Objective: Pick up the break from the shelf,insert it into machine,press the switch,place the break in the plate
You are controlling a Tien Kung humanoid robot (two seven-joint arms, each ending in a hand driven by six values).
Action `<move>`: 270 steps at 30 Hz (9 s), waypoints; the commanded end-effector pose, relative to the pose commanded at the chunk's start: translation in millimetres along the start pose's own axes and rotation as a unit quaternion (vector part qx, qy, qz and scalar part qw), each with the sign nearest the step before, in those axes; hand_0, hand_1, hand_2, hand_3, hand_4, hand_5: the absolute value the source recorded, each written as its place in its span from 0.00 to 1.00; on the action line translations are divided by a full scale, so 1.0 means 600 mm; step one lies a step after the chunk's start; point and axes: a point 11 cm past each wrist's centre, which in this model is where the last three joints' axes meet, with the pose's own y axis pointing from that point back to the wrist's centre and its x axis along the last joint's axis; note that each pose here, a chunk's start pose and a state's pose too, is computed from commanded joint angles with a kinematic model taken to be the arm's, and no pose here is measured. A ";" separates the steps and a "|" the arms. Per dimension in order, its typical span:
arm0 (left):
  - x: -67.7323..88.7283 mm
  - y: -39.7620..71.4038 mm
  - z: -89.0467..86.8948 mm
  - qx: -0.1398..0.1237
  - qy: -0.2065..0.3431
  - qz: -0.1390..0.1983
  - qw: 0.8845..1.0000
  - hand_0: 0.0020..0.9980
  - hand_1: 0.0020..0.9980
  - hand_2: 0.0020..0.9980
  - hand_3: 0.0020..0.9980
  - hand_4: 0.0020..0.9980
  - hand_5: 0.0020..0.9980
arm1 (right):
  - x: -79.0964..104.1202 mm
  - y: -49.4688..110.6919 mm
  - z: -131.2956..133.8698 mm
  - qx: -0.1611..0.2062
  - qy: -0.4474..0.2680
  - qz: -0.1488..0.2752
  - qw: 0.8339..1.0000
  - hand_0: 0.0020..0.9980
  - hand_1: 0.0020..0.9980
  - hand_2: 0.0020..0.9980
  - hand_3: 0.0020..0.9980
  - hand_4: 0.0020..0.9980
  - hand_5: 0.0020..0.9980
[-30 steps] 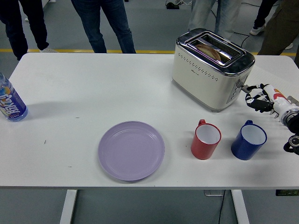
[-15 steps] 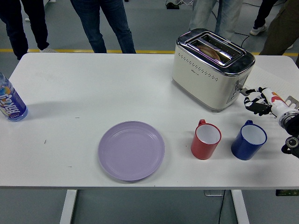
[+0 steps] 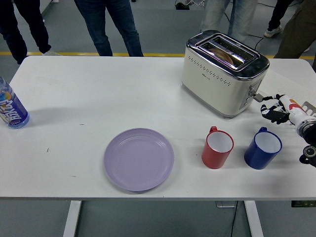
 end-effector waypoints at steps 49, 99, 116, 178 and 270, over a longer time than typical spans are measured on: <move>0.002 -0.003 -0.013 0.007 -0.004 0.001 1.000 0.63 0.49 0.48 0.54 0.33 0.80 | 0.111 0.018 -0.013 0.024 -0.031 0.107 0.993 0.36 0.31 0.50 0.76 0.50 0.36; 0.005 -0.001 -0.001 0.001 0.001 0.002 1.000 0.63 0.49 0.47 0.54 0.33 0.81 | 0.168 0.032 -0.226 0.173 -0.018 0.133 0.976 0.64 0.61 0.68 0.77 0.52 0.34; 0.007 -0.002 -0.003 0.002 -0.002 0.004 1.000 0.63 0.49 0.47 0.54 0.33 0.81 | 0.120 0.021 -0.293 0.202 -0.001 0.086 0.976 0.82 0.77 0.80 0.82 0.58 0.34; 0.015 0.003 0.020 -0.010 0.004 0.008 1.000 0.63 0.48 0.46 0.54 0.33 0.81 | 0.047 -0.059 -0.407 0.137 0.114 0.025 0.984 0.80 0.74 0.80 0.86 0.75 0.31; 0.021 0.004 0.027 -0.013 0.003 0.013 1.000 0.63 0.48 0.45 0.54 0.34 0.80 | 0.023 -0.089 -0.421 0.078 0.223 0.070 0.969 0.13 0.25 0.45 0.50 0.54 0.06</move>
